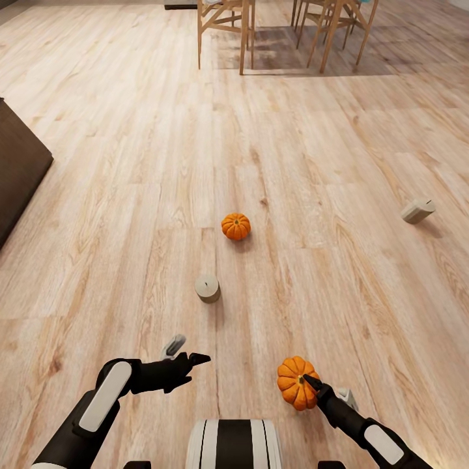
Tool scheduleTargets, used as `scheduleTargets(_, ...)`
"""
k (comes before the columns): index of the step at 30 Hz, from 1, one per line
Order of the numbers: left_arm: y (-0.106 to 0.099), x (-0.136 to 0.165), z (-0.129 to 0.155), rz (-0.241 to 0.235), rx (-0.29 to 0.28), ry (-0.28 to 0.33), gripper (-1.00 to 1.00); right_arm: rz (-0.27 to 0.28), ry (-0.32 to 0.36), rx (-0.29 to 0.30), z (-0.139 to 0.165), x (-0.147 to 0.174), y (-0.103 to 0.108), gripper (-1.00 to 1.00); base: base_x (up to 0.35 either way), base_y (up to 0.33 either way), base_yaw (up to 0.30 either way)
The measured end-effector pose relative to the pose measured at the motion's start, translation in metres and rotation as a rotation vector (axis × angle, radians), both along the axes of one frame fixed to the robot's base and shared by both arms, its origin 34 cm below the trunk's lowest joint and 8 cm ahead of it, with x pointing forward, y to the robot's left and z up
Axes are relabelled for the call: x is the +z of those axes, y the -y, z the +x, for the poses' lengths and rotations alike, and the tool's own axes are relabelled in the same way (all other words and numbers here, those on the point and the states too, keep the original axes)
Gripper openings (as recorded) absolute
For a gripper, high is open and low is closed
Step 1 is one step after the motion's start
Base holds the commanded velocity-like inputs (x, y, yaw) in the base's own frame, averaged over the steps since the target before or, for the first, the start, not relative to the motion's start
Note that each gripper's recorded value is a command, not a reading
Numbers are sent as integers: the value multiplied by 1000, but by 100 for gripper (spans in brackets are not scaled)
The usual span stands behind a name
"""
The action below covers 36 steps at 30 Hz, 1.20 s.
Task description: Place each of the two pumpkins and all three candles from the living room inside a cabinet in the living room (use any cabinet), then make sure every cabinet is closed, and position the cauldron so it is next to a table in the living room.
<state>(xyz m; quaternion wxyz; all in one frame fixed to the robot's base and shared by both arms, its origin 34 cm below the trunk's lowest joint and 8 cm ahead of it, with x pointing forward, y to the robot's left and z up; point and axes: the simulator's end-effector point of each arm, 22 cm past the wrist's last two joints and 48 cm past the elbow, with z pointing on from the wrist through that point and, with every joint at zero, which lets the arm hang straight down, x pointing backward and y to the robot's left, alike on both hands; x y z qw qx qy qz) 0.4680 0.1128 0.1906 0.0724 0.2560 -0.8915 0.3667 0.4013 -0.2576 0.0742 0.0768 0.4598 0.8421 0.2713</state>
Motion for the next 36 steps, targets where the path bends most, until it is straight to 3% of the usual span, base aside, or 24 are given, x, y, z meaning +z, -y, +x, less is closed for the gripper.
scheduleTargets(21, 0, 7, 5, -1, 2, 16, 100, -16, -10, 31, -2, 2, -1, -100, 0, 0, 0)
scheduleTargets(36, 0, 32, 22, 0, 2, 76, 100, -20, 50, 31, 22, 23, 0, -100, 0, 0, 0)
